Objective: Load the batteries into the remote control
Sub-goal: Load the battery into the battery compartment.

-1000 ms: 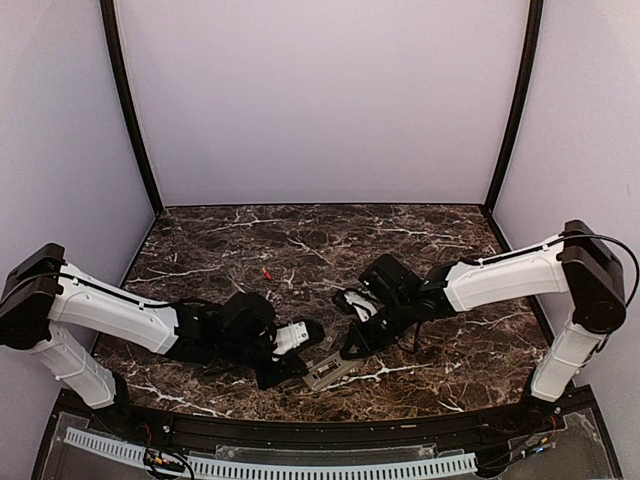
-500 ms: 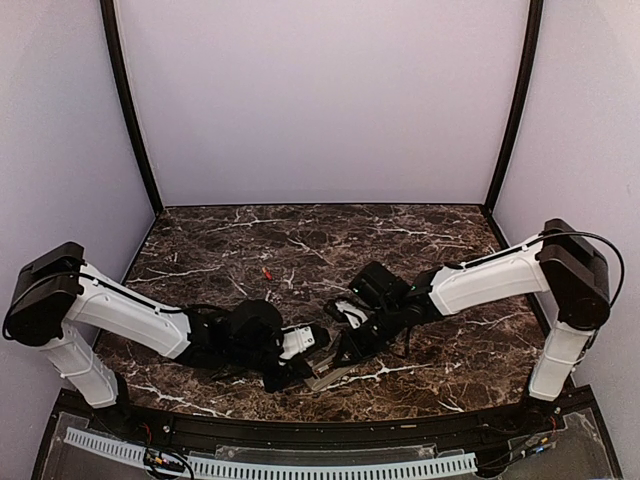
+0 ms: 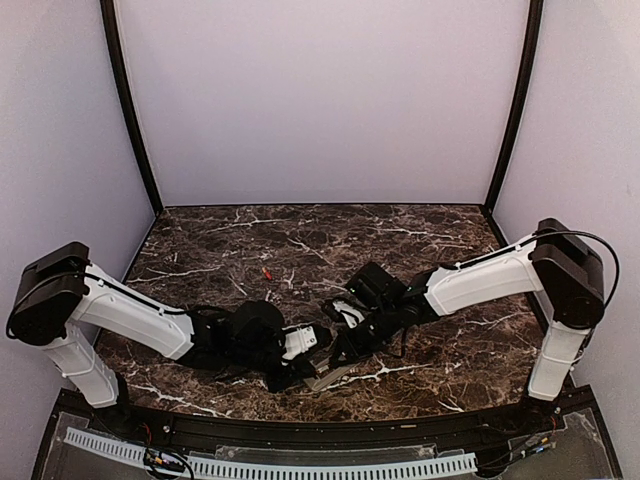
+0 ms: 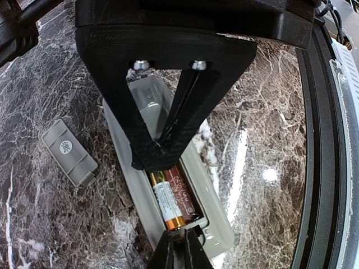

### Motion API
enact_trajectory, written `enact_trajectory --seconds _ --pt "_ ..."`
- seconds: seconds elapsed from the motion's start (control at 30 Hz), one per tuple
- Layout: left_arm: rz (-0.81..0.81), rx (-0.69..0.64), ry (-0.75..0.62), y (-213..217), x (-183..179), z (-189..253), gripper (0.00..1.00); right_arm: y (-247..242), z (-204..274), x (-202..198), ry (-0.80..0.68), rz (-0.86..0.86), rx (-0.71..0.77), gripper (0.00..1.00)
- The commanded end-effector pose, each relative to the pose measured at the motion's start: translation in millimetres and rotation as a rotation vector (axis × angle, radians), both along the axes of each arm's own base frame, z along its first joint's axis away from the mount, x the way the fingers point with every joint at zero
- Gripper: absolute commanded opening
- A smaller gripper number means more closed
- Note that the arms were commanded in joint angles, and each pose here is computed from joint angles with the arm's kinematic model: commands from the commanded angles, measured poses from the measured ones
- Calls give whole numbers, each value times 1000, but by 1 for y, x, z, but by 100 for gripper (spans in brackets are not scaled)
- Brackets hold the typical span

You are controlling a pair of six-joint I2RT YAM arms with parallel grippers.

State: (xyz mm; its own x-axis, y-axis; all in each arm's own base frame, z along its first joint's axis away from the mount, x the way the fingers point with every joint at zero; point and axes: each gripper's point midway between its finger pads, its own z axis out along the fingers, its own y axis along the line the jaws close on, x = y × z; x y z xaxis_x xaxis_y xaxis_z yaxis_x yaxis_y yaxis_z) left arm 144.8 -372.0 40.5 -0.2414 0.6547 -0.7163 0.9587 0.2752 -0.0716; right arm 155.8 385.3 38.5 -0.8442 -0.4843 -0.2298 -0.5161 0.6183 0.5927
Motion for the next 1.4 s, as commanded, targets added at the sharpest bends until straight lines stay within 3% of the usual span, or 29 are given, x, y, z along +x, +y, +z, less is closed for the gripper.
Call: enact_trajectory --seconds 0.0,0.33,0.8,1.03,1.2,1.37 --pt "-13 31 19 4 -7 -12 7 7 -4 1 -6 -2 3 0" --pt "-27 38 28 -1 -8 -16 6 4 -17 -2 18 -16 -11 0" --pt "-26 173 -9 16 -5 -37 0 1 -19 -5 27 -16 -13 0" --pt "-3 79 -48 9 0 -3 1 12 -1 -1 3 10 30 0" --pt "12 0 -30 3 -2 23 13 20 24 3 -21 20 86 0" --pt "45 1 -4 1 1 22 34 22 42 9 -46 11 130 0"
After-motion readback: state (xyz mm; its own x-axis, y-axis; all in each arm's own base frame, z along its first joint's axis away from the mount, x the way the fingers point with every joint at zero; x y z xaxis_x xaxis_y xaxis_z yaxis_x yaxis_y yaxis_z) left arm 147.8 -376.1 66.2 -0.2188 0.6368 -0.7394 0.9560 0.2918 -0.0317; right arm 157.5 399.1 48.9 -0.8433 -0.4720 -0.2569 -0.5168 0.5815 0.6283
